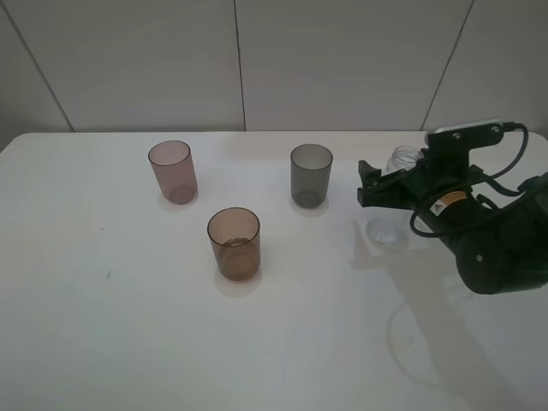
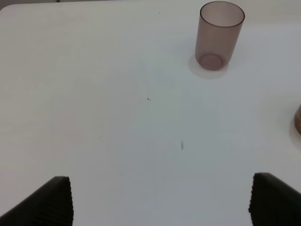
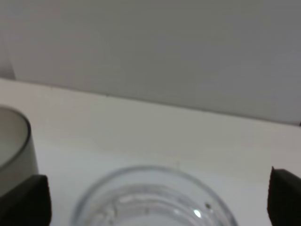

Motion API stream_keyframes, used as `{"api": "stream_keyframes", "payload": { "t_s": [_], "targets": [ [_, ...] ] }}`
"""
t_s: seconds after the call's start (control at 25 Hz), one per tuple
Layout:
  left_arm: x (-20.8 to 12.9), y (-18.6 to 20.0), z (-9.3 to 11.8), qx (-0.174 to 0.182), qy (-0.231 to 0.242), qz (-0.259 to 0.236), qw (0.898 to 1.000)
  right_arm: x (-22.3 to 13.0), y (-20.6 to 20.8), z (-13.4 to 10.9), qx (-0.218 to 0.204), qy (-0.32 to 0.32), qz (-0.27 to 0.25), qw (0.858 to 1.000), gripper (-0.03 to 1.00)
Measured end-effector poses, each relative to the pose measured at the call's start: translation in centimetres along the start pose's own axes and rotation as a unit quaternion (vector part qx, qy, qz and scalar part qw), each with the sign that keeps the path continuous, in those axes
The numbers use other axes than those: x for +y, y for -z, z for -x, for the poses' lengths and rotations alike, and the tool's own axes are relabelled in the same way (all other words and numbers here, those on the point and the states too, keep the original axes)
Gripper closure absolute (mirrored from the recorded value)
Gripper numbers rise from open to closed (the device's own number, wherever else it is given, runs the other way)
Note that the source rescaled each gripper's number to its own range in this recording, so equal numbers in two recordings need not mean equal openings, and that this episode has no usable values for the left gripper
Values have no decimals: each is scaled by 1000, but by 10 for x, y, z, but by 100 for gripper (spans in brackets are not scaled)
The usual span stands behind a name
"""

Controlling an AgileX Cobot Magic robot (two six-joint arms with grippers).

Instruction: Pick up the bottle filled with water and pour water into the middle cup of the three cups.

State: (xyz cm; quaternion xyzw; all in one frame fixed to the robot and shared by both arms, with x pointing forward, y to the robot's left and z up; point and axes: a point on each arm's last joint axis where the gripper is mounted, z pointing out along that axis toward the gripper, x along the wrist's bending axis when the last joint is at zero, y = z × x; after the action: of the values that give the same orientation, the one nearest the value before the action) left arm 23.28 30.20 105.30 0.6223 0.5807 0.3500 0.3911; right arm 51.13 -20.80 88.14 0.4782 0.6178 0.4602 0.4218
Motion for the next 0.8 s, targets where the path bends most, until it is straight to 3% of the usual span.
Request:
{"api": "stream_keyframes", "payload": {
  "t_s": [0.2, 0.32, 0.44, 0.64, 0.8],
  "targets": [
    [0, 0, 0, 0, 0, 0, 1000, 49, 14, 4, -1, -18, 75, 997, -3],
    [0, 0, 0, 0, 0, 0, 1000, 71, 25, 7, 4, -29, 84, 996, -3],
    [0, 0, 0, 0, 0, 0, 1000, 87, 39, 10, 7, -50, 56, 997, -3],
    [0, 0, 0, 0, 0, 0, 1000, 100, 62, 23, 7, -114, -75, 991, -3],
    [0, 0, 0, 0, 0, 0, 1000, 110, 82, 40, 19, -149, -207, 967, -3]
  ]
}}
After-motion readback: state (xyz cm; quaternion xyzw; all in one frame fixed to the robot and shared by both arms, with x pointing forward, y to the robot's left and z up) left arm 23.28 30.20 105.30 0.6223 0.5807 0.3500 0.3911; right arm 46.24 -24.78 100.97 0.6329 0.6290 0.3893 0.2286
